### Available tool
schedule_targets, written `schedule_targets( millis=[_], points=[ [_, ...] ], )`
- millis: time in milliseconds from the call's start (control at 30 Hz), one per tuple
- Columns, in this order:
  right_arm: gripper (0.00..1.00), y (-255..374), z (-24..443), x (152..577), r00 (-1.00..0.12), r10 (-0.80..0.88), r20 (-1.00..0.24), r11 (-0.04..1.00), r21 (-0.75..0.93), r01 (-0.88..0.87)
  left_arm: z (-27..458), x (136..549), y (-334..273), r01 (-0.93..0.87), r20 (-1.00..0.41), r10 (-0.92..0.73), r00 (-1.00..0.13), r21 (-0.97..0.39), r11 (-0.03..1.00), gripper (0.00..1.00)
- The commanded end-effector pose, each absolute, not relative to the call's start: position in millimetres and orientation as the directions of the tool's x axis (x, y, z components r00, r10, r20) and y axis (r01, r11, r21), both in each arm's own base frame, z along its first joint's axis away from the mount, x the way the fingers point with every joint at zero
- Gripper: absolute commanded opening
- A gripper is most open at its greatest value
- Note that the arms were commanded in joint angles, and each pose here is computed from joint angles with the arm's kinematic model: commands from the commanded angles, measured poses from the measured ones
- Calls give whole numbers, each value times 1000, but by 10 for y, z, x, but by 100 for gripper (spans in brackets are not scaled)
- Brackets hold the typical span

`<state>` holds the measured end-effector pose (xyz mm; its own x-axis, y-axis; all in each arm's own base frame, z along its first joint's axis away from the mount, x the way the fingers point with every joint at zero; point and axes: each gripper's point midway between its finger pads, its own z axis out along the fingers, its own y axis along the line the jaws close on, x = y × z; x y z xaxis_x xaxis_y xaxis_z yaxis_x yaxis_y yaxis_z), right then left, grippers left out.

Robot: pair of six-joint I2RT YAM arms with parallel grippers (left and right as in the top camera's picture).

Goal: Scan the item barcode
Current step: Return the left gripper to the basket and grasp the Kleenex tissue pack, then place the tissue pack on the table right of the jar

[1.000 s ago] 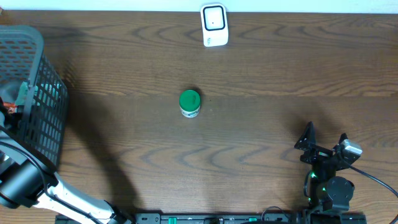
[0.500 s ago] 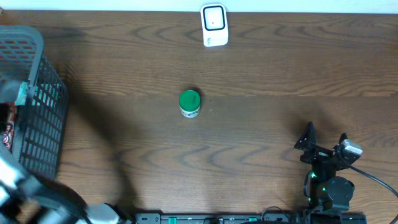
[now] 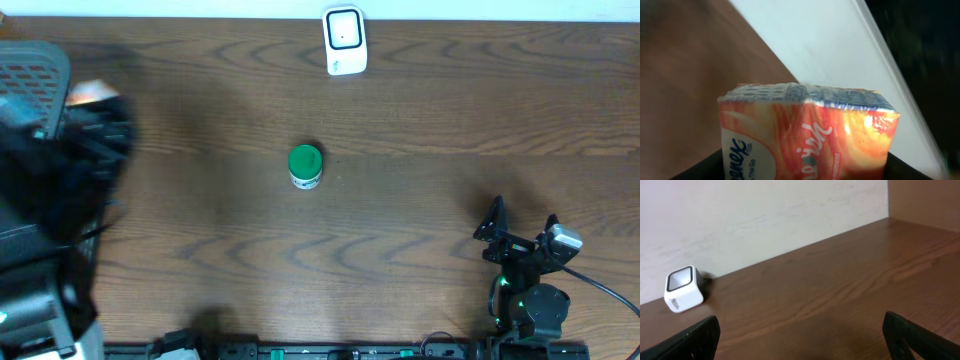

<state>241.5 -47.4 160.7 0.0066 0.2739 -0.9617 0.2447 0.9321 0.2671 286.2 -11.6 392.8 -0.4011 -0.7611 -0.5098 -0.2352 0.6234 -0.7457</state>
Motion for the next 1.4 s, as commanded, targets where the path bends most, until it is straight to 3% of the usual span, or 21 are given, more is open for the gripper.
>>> schedule_targets(
  millis=[0, 167, 333, 600, 733, 1067, 1167, 1267, 1367],
  points=[
    [99, -448, 1601, 2418, 3, 269, -963, 936, 262, 234, 3758, 3032, -686, -183, -542, -662, -517, -686, 704, 74],
    [99, -447, 1601, 2418, 3, 269, -963, 936, 262, 233, 3264, 3315, -1755, -48, -634, -411, -655, -508, 860, 74],
    [99, -448, 1601, 2418, 3, 269, -963, 936, 263, 234, 2380, 3516, -2510, -13, -605, -236, -761, -350, 937, 74],
    [99, -448, 1601, 2418, 3, 269, -963, 936, 262, 234, 928, 3569, -2739, -31, -421, -81, -903, -124, 992, 74],
    [99, -448, 1601, 2418, 3, 269, -963, 936, 263, 234, 581, 3446, -2870, -10, -311, -56, -949, -148, 989, 74],
    [99, -447, 1601, 2418, 3, 269, -963, 936, 262, 233, 384, 3220, -3155, 43, -210, -5, -978, -222, 974, 75],
    [99, -447, 1601, 2418, 3, 269, -963, 936, 263, 233, 429, 3109, -3216, 57, -165, 14, -986, -262, 963, 98],
    [99, -448, 1601, 2418, 3, 269, -963, 936, 262, 234, 704, 3161, -3202, 119, -226, 58, -972, -267, 956, 100],
    [99, -448, 1601, 2418, 3, 269, -963, 936, 262, 234, 1280, 3320, -3153, 193, -360, 90, -929, -263, 945, 100]
  ],
)
